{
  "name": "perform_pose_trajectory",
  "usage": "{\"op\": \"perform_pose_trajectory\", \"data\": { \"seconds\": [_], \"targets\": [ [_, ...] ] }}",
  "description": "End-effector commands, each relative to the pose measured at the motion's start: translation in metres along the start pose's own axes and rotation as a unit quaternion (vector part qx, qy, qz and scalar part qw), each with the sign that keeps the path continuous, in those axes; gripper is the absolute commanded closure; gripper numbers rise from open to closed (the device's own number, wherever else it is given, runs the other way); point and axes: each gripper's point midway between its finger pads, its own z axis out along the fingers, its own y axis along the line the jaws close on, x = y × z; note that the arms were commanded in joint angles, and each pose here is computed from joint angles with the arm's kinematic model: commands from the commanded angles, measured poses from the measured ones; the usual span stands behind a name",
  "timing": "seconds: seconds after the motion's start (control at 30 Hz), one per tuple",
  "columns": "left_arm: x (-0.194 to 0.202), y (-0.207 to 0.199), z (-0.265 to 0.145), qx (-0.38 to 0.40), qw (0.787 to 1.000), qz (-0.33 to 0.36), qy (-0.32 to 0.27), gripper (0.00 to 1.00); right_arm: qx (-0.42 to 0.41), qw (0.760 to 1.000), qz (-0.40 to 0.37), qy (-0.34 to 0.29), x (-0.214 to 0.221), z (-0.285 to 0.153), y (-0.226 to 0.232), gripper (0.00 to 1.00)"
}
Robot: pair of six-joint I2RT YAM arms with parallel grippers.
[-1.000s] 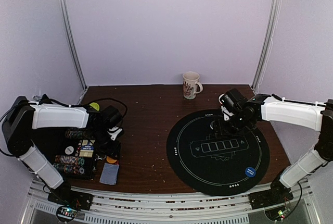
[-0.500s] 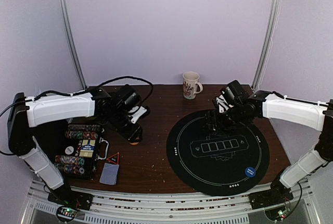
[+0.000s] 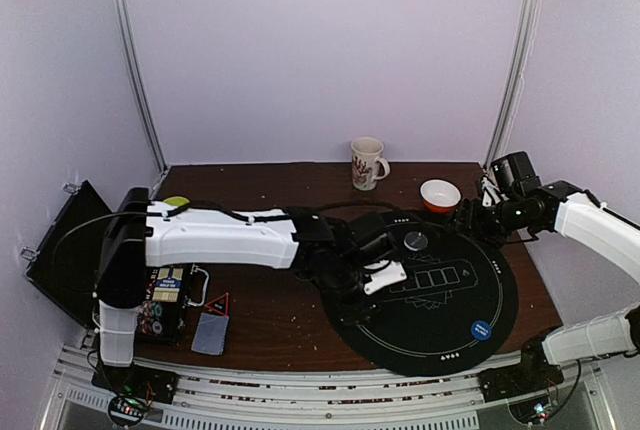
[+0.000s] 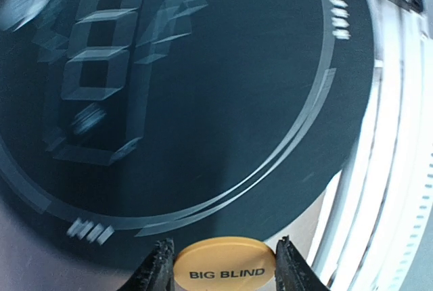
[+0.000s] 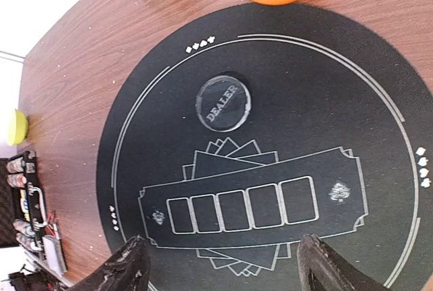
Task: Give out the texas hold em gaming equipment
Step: Place the big blind button on the poker table mat.
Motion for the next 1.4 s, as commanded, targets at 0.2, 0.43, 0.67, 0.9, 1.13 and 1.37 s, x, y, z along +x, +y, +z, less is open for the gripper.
{"op": "perform_pose_trajectory", "data": {
  "seconds": [0.2,0.43,0.67,0.9,1.13,1.37],
  "targets": [
    [0.0,-0.03,0.059,0.013,0.997,0.047,0.057,0.69,0.008,1.0,-0.022,-0.003,0.024,-0.004,-0.019,0.23],
    [-0.014,-0.024,0.069,-0.003,0.998,0.045,0.048,0.69,0.006,1.0,-0.027,0.003,0.029,-0.002,-0.021,0.23],
    [0.0,-0.033,0.08,0.023,0.995,0.056,0.073,0.64,0.012,0.999,-0.033,0.003,0.027,-0.001,-0.021,0.23],
    [-0.011,-0.027,0.074,0.006,0.996,0.061,0.06,0.2,0.013,0.999,-0.034,0.01,0.028,0.004,-0.021,0.22],
    [-0.065,0.001,-0.006,-0.044,0.998,0.013,-0.051,0.03,0.008,0.999,-0.04,-0.004,0.014,-0.001,-0.013,0.22],
    [0.001,0.121,-0.115,-0.12,0.961,-0.219,-0.117,0.03,0.002,0.998,-0.05,-0.025,-0.001,-0.003,-0.001,0.22]
  ]
}}
